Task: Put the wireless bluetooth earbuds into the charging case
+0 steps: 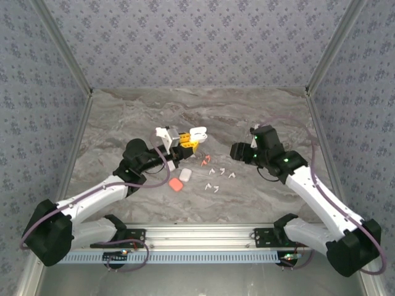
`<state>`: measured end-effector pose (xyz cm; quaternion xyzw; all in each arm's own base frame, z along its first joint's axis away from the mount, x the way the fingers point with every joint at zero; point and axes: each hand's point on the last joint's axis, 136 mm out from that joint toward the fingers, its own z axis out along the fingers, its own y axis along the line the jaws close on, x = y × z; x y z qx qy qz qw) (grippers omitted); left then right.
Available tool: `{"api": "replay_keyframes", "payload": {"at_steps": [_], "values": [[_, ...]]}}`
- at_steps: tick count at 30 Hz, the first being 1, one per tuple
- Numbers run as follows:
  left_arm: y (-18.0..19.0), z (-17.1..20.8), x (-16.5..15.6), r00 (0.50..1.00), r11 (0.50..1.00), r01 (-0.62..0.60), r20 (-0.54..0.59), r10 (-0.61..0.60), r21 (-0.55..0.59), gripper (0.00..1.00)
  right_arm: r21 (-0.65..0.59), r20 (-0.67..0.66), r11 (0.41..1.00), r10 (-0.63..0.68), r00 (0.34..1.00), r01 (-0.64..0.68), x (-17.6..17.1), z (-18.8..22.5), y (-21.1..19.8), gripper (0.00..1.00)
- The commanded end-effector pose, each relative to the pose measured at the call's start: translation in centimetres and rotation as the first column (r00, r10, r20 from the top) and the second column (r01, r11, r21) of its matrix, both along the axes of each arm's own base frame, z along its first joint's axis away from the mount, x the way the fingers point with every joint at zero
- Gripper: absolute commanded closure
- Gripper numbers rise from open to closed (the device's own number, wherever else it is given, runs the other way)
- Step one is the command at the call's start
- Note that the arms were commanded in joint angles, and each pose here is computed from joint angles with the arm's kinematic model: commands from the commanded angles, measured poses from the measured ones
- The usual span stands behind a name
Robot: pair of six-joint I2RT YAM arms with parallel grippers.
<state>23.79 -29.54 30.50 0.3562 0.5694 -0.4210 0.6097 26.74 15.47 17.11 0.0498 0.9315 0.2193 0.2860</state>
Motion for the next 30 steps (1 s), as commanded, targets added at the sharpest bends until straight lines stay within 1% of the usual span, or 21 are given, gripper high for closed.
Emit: {"api": "replay_keyframes", "payload": {"at_steps": [1, 5, 11, 18, 30], "values": [[0.3, 1.2, -0.7, 0.999, 1.000, -0.001, 0.049, 0.002, -0.014, 1.00, -0.041, -0.097, 0.999, -0.029, 0.995, 0.025, -0.3, -3.7, -0.3, 0.40], [0.5, 1.2, -0.9, 0.999, 1.000, -0.003, 0.053, 0.003, -0.008, 1.00, -0.082, -0.167, 0.995, 0.034, 0.985, -0.048, -0.3, -7.3, 0.2, 0.43], [0.6, 1.1, -1.0, 0.999, 1.000, -0.002, 0.047, 0.002, -0.008, 1.00, -0.099, -0.230, 0.991, 0.067, 0.971, -0.091, 0.2, -10.2, 0.5, 0.47], [0.6, 0.9, -1.0, 0.999, 1.000, -0.005, 0.040, 0.005, -0.003, 1.00, -0.101, -0.280, 0.988, 0.084, 0.956, -0.117, 0.4, -12.5, 0.6, 0.52], [0.6, 0.5, -0.8, 1.000, 1.000, -0.009, 0.025, 0.009, 0.013, 1.00, -0.085, -0.351, 0.987, 0.099, 0.931, -0.137, -0.3, -14.7, 1.0, 0.60]]}}
